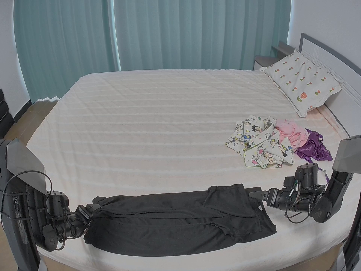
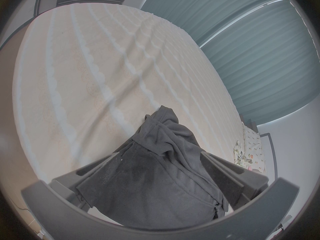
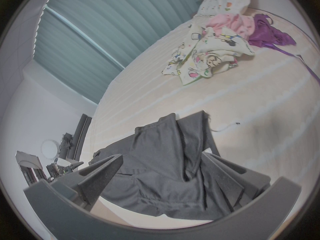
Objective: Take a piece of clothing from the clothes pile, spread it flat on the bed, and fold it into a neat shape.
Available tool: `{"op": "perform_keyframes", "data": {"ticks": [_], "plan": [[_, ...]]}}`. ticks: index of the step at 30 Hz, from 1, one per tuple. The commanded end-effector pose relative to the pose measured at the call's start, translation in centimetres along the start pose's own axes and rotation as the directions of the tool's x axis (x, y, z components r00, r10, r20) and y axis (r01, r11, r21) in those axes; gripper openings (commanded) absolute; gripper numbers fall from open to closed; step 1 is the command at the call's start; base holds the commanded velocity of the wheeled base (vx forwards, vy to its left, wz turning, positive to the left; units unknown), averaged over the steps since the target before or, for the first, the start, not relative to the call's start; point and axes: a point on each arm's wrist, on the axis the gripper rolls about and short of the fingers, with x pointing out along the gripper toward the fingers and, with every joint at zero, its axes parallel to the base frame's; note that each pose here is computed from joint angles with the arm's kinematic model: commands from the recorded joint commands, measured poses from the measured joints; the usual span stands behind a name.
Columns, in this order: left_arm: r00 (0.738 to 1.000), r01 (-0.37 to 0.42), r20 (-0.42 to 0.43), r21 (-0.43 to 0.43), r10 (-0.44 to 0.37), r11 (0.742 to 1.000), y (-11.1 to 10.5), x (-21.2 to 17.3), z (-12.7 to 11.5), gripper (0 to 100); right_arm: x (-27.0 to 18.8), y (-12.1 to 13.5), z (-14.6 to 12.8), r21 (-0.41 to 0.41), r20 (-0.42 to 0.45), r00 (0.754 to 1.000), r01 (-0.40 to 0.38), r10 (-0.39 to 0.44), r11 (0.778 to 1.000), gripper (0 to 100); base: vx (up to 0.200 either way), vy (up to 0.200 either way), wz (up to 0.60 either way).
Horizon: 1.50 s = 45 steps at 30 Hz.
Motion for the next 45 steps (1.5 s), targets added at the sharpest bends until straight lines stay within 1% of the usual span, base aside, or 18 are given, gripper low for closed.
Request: {"op": "perform_keyframes", "data": {"ticks": [1,3,4,6,9,13,15,16,17,22,28,29,30,34,41,42,45], "plan": [[1.000,0.008,0.003,0.005,-0.008,1.000,-0.1,-0.6,-0.1,100,-1.8,-0.2,-1.4,0.070,-0.004,0.998,0.061,-0.061,0.996,100,-0.200,0.000,0.00],[1.000,0.006,0.005,0.005,-0.006,1.000,-0.1,-0.6,-0.1,100,-2.1,-0.5,-2.0,0.136,-0.004,0.996,0.093,-0.093,0.986,100,-0.200,0.000,0.00],[1.000,0.006,0.005,0.005,-0.006,1.000,-0.1,-0.6,-0.1,100,-2.1,-0.5,-2.1,0.159,-0.004,0.995,0.097,-0.097,0.983,100,-0.200,0.000,0.00],[1.000,0.004,0.006,0.006,-0.004,1.000,-0.1,-0.5,-0.2,100,-1.8,-0.3,-2.5,0.254,0.001,0.996,0.087,-0.090,0.963,100,-0.200,0.000,0.00],[1.000,-0.008,0.006,0.015,0.007,1.000,0.0,-0.4,-0.3,100,-1.5,-0.1,-2.8,0.333,0.023,0.996,0.073,-0.086,0.940,100,-0.133,0.000,0.00],[0.998,-0.069,0.015,0.073,0.068,0.995,0.7,0.1,-0.7,100,-1.1,0.1,-3.4,0.334,0.018,0.996,0.078,-0.089,0.939,100,0.000,0.000,0.00],[0.993,-0.116,0.020,0.118,0.115,0.986,1.0,0.5,-1.3,100,-1.0,0.2,-3.5,0.331,0.017,0.996,0.081,-0.092,0.940,100,0.000,0.000,0.00],[0.993,-0.116,0.020,0.118,0.115,0.986,1.0,0.5,-1.3,100,-0.9,0.2,-3.5,0.331,0.019,0.995,0.081,-0.093,0.940,100,0.000,0.000,0.00],[0.989,-0.146,0.029,0.143,0.143,0.979,1.0,0.8,-1.9,100,-0.9,0.2,-3.5,0.333,0.018,0.995,0.082,-0.094,0.939,100,0.000,0.000,0.00],[0.990,-0.138,0.020,0.191,0.136,0.972,0.2,1.1,-3.3,100,-0.6,0.0,-3.7,0.335,0.009,0.995,0.093,-0.102,0.938,100,0.000,0.000,0.00],[0.989,-0.141,0.067,0.185,0.131,0.972,-0.2,1.9,-3.0,100,-0.6,0.0,-3.8,0.331,0.023,0.996,0.078,-0.091,0.940,100,0.000,0.000,0.00],[0.986,-0.153,0.098,0.164,0.138,0.975,-0.2,2.3,-2.7,100,-0.6,0.1,-4.1,0.326,0.014,0.996,0.080,-0.090,0.942,100,0.000,0.000,0.00],[0.984,-0.155,0.106,0.157,0.140,0.975,-0.2,2.4,-2.6,100,-0.6,0.2,-4.2,0.322,0.013,0.996,0.077,-0.086,0.944,100,0.000,0.000,0.00],[0.983,-0.164,0.110,0.155,0.148,0.974,0.0,2.6,-2.6,100,-0.7,0.3,-4.3,0.316,0.016,0.997,0.071,-0.081,0.946,100,0.000,0.000,0.00],[0.983,-0.157,0.119,0.156,0.139,0.975,-0.2,2.9,-2.5,100,-0.9,0.3,-4.5,0.315,0.019,0.997,0.069,-0.079,0.947,100,0.000,0.000,0.00],[0.983,-0.154,0.119,0.156,0.137,0.976,-0.2,2.9,-2.5,0,-1.0,0.3,-4.5,0.315,0.019,0.997,0.069,-0.079,0.947,100,0.000,0.000,0.00],[0.983,-0.159,0.117,0.155,0.141,0.975,-0.1,2.8,-2.5,0,-1.0,0.3,-4.4,0.314,0.024,0.997,0.067,-0.078,0.947,100,0.000,0.000,0.00]]}}
